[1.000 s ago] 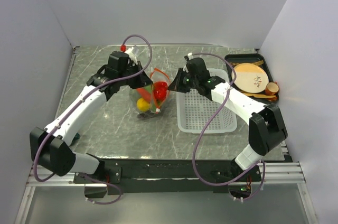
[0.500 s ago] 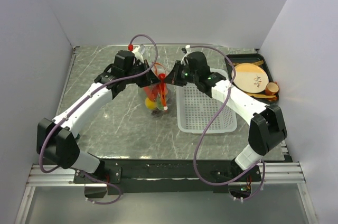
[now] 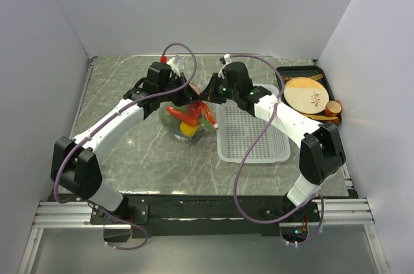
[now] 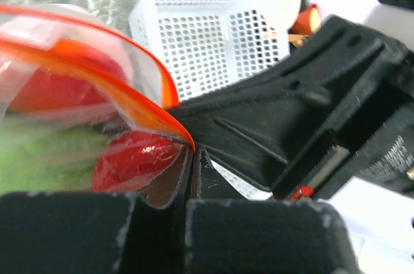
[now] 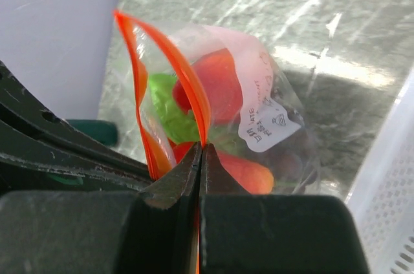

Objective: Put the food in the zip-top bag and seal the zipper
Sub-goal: Adjust the zipper food storage bag at the center of the board.

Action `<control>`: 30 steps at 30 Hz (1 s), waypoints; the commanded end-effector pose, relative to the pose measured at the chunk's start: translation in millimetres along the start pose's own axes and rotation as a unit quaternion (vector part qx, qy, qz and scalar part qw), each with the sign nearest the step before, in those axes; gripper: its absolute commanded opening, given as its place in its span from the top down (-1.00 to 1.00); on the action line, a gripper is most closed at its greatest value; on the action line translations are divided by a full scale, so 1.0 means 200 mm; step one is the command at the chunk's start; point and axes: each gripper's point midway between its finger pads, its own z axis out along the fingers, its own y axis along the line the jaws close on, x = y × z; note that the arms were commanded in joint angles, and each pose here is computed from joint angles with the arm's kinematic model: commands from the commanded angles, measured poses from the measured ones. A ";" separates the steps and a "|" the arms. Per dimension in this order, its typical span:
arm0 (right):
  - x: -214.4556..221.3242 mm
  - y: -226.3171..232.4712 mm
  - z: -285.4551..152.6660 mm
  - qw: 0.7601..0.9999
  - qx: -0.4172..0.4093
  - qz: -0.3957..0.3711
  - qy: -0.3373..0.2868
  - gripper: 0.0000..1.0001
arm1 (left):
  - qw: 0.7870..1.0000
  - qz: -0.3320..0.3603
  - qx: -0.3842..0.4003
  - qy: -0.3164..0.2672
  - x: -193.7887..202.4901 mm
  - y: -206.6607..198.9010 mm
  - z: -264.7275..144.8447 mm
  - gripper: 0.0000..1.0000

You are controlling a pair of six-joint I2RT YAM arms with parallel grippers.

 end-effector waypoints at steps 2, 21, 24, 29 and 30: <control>-0.08 0.10 -0.07 0.999 0.010 -0.028 -0.030 1.00 | 0.998 0.017 -0.031 -0.059 -0.16 -0.03 0.00 0.94; -0.01 0.07 -0.19 0.999 0.015 -0.016 -0.034 1.00 | 0.997 0.049 -0.048 -0.027 -0.18 -0.08 0.03 0.11; 0.01 0.04 -0.18 0.999 0.020 -0.012 -0.033 1.00 | 0.996 0.051 -0.022 -0.075 -0.24 -0.15 -0.08 -0.03; 0.03 -0.01 -0.16 0.999 0.038 -0.007 -0.027 1.00 | 0.986 0.050 0.000 -0.159 -0.32 -0.25 -0.35 -0.39; 0.03 -0.02 -0.16 0.999 0.042 -0.007 -0.029 1.00 | 0.985 0.049 0.000 -0.166 -0.31 -0.24 -0.37 -0.46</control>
